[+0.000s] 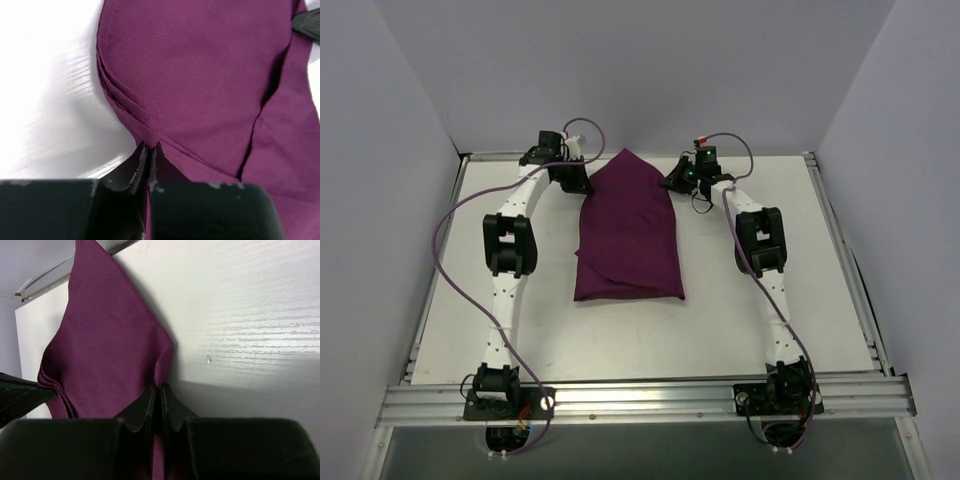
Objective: Prepare the surgical pack
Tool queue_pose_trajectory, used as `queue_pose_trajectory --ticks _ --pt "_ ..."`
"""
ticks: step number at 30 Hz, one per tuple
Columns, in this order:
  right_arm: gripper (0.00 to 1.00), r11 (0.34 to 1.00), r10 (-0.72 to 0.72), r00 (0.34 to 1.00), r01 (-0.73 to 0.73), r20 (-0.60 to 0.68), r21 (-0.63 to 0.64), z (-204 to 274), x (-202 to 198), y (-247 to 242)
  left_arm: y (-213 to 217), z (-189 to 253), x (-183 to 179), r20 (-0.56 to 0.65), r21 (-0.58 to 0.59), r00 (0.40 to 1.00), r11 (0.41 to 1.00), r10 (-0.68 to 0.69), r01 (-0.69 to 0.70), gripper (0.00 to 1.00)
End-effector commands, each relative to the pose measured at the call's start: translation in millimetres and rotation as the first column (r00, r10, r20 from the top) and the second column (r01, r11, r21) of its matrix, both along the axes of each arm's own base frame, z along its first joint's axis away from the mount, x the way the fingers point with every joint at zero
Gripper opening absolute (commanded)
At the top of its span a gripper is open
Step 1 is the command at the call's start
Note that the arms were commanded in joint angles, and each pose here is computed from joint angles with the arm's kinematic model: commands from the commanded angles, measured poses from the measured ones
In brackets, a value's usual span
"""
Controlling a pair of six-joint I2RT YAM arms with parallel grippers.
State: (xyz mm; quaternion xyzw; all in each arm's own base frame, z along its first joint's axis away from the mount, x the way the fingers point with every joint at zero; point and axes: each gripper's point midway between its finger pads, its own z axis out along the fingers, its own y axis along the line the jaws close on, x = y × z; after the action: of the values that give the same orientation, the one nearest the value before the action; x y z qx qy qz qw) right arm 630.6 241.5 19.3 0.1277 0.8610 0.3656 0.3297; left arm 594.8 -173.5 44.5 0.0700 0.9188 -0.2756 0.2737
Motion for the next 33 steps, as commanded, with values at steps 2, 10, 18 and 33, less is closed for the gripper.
queue_pose_trajectory --ticks 2,10,18,33 --pt "0.00 0.997 0.049 0.986 -0.057 0.157 0.047 79 5 3 -2 89 18 0.211 -0.080 0.976 0.995 -0.046 0.065 0.02" --pt "0.00 0.985 0.167 0.945 -0.173 0.282 -0.003 126 -17 0 0 141 -10 0.308 -0.015 0.932 0.978 -0.193 0.208 0.02" --pt "0.00 0.964 0.258 0.916 -0.263 0.306 -0.027 148 -64 -5 0 158 -58 0.271 0.000 0.905 0.940 -0.329 0.341 0.02" --pt "0.00 0.926 0.376 0.865 -0.367 0.332 -0.091 179 -157 -15 4 171 -144 0.197 -0.025 0.837 0.850 -0.511 0.526 0.02"
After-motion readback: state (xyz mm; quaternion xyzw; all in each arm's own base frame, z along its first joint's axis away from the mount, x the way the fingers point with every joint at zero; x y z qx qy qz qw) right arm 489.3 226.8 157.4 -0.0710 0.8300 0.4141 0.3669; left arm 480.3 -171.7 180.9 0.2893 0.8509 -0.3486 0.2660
